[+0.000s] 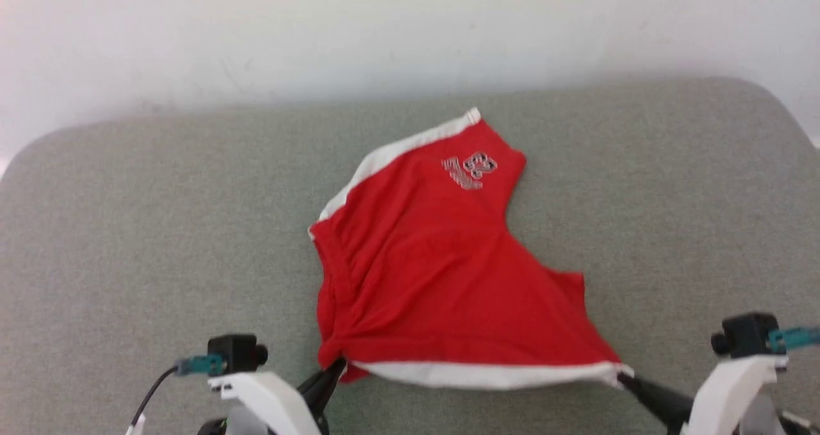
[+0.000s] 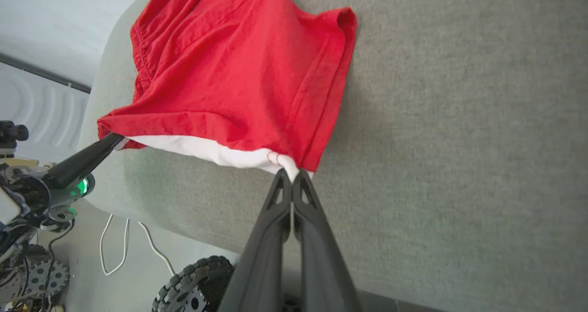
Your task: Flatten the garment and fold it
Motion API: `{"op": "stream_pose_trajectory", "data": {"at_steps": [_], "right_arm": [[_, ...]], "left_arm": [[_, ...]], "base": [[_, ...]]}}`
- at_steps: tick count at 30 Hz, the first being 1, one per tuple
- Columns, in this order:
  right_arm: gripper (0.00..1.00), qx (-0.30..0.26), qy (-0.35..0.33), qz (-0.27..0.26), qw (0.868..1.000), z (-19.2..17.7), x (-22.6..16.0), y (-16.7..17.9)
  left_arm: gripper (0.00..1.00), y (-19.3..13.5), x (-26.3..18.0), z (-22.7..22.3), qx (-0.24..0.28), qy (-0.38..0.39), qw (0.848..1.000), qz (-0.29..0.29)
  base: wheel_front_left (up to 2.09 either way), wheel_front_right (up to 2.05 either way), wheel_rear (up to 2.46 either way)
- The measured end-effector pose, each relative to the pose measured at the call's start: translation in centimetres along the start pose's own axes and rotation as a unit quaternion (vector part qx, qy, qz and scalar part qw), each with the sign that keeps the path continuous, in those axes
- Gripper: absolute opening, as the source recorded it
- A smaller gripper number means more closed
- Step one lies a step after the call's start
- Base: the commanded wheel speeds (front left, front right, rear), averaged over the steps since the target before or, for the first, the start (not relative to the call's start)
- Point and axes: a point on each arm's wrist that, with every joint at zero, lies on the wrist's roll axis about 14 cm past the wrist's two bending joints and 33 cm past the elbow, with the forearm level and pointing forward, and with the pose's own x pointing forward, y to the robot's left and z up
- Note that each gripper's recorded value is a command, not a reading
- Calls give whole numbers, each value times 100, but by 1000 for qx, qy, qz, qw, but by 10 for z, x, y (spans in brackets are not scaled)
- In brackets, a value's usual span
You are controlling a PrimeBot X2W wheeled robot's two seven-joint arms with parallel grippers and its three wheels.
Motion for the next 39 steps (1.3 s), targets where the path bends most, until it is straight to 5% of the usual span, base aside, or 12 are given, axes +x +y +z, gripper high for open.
{"op": "stream_pose_trajectory", "data": {"at_steps": [9,17,27,39], "right_arm": [[0,37,108,41,993,-44,-35,25],[0,1,0,16,1000,34,-17,26],[0,-65,-128,-30,989,147,52,29],[0,-109,-119,-43,986,193,164,35]], "left_arm": [[0,3,-42,-15,-46,36,998,16],[0,-8,-35,23,-59,-26,998,5],[0,-13,27,80,20,-60,998,22],[0,11,87,115,31,-85,995,44]], "base": [[0,0,0],[0,0,0],[0,0,0],[0,0,0]]}}
